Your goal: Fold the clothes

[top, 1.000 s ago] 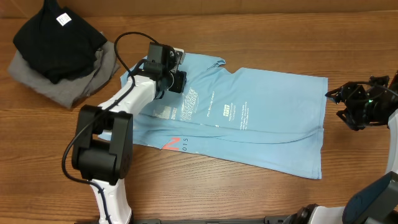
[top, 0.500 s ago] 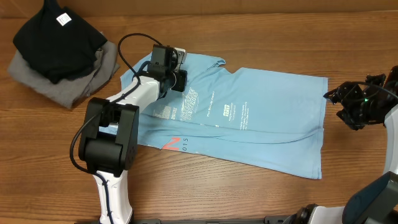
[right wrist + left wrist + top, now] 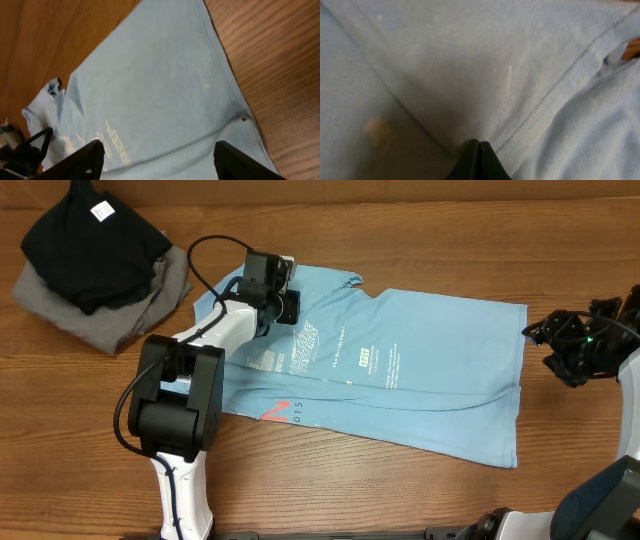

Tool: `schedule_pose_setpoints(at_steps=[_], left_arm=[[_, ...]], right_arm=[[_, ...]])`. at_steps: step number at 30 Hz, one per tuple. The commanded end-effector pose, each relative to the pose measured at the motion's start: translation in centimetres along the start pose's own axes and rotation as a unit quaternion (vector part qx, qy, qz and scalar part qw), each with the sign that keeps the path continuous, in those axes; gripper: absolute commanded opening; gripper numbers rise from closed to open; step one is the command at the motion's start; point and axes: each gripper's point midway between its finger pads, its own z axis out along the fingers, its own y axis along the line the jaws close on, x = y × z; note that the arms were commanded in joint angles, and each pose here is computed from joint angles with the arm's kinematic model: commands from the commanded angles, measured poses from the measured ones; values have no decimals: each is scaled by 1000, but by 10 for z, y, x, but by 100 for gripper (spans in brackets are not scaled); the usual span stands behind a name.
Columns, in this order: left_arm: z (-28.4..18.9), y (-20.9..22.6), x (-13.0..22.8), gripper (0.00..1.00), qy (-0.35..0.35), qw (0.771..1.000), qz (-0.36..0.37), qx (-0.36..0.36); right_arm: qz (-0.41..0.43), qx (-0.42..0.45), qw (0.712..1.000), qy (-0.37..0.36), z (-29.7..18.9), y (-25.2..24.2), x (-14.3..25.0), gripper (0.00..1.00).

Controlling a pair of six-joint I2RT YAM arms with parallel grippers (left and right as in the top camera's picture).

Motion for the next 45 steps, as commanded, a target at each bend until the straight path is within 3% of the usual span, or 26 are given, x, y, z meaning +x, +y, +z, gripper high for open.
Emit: schedule_pose_setpoints(at_steps=[1,7,15,24,29,41,45], left_arm=[[-9,-7,-25,4,-21,1000,-19,6],[-45,-9,-61,4,-36,999,-20,4],[-68,-7,-72,5,-32,999,-12,-6],[-72,-6,-57,4,2,1000,-14,-9],[-102,-12,-73,4,-26,1000,-10,-7],[-155,-21,-86,4,-55,998,-6,-4],[-158,-20,-80,4,-43,999,-8,-8]], right_arm=[[-19,-4,1000,-24,-4,6,-12,73],[-30,-20,997,-75,-6,16,-38,73],[-10,4,989,-151,0,7,-81,76],[1,14,992,-126,54,-15,-96,76],[1,15,992,-125,88,-28,-108,67],[-48,15,991,-123,163,-16,-110,70],[-62,15,989,-135,172,-8,-113,59]])
